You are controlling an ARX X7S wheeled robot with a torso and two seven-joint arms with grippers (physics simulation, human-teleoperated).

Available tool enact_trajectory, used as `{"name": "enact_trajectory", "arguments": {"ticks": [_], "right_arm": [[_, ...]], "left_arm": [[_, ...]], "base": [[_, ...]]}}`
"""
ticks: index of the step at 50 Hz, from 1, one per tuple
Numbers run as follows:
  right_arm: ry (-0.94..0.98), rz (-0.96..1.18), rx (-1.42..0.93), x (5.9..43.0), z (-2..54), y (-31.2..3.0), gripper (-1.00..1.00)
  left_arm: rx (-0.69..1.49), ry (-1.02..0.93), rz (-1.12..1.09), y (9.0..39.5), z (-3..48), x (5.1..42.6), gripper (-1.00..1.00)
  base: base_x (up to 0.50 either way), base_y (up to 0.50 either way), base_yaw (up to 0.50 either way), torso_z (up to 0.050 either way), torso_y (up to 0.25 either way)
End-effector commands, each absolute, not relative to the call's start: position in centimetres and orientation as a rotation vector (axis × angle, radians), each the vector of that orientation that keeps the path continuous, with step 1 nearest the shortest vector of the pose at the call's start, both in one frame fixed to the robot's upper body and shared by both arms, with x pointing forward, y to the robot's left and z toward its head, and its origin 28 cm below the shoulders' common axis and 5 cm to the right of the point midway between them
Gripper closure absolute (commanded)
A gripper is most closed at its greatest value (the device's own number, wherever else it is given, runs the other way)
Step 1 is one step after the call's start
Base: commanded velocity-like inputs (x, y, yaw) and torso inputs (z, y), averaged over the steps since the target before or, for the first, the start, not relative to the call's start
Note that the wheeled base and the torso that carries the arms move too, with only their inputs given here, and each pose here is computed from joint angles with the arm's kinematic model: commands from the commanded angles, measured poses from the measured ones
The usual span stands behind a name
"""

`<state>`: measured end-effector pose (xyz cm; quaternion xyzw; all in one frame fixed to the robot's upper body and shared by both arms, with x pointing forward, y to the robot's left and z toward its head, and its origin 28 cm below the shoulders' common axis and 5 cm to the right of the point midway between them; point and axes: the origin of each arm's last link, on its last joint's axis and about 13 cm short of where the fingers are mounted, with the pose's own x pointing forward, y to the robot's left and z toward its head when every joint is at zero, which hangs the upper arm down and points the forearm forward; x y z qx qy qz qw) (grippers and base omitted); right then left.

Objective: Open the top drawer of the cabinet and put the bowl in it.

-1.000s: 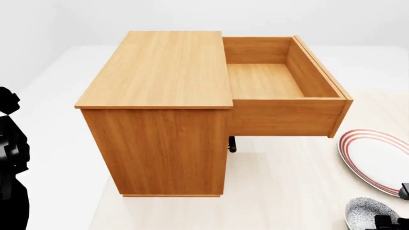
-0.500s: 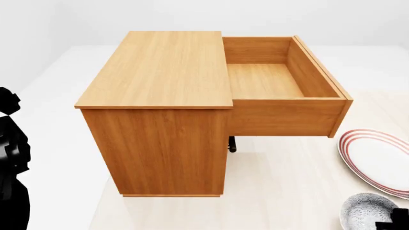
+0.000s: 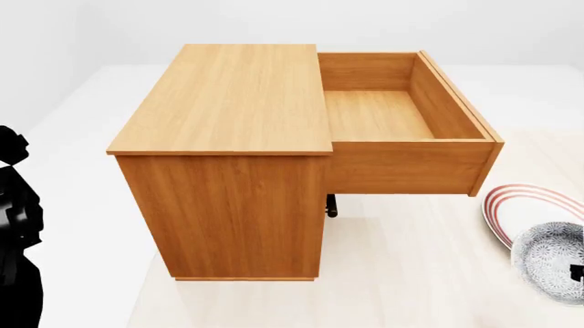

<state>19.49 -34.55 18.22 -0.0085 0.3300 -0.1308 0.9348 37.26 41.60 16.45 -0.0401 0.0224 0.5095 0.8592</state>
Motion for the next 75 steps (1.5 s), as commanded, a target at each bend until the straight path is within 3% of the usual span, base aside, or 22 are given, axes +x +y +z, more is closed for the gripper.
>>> {"name": "enact_trajectory", "arguments": {"ticks": [1,17,33,46,57,75], "right_arm": [[0.487,-0.394,0.048,20.7,23.0,-34.5,1.0],[0.192,-0.669,-0.07,25.4,30.8,-32.9,1.0],[-0.064,-0.704,-0.107,30.1,37.1,-29.2,1.0],[-0.176,-0.509,-0.236,33.5,41.6,-22.9,1.0],[-0.162,-0.325,-0.343,35.5,40.8,-18.5,1.0],[-0.061,-0.1,-0.522,36.0,36.8,-14.4,1.0]], "left_arm": [[-0.09,0.047,1.069,41.7,16.5,37.2,-1.0],[-0.093,0.041,1.064,41.7,16.6,37.2,-1.0],[-0.101,0.04,1.058,41.8,16.6,37.2,-1.0],[-0.105,0.039,1.044,41.8,16.6,37.2,-1.0],[-0.097,0.034,1.033,41.6,16.8,37.3,-1.0],[-0.098,0.031,1.042,41.9,16.8,37.2,-1.0]], "base": [[0.0,0.0,0.0,0.0,0.0],[0.0,0.0,0.0,0.0,0.0],[0.0,0.0,0.0,0.0,0.0],[0.0,0.0,0.0,0.0,0.0],[0.0,0.0,0.0,0.0,0.0],[0.0,0.0,0.0,0.0,0.0]]}}
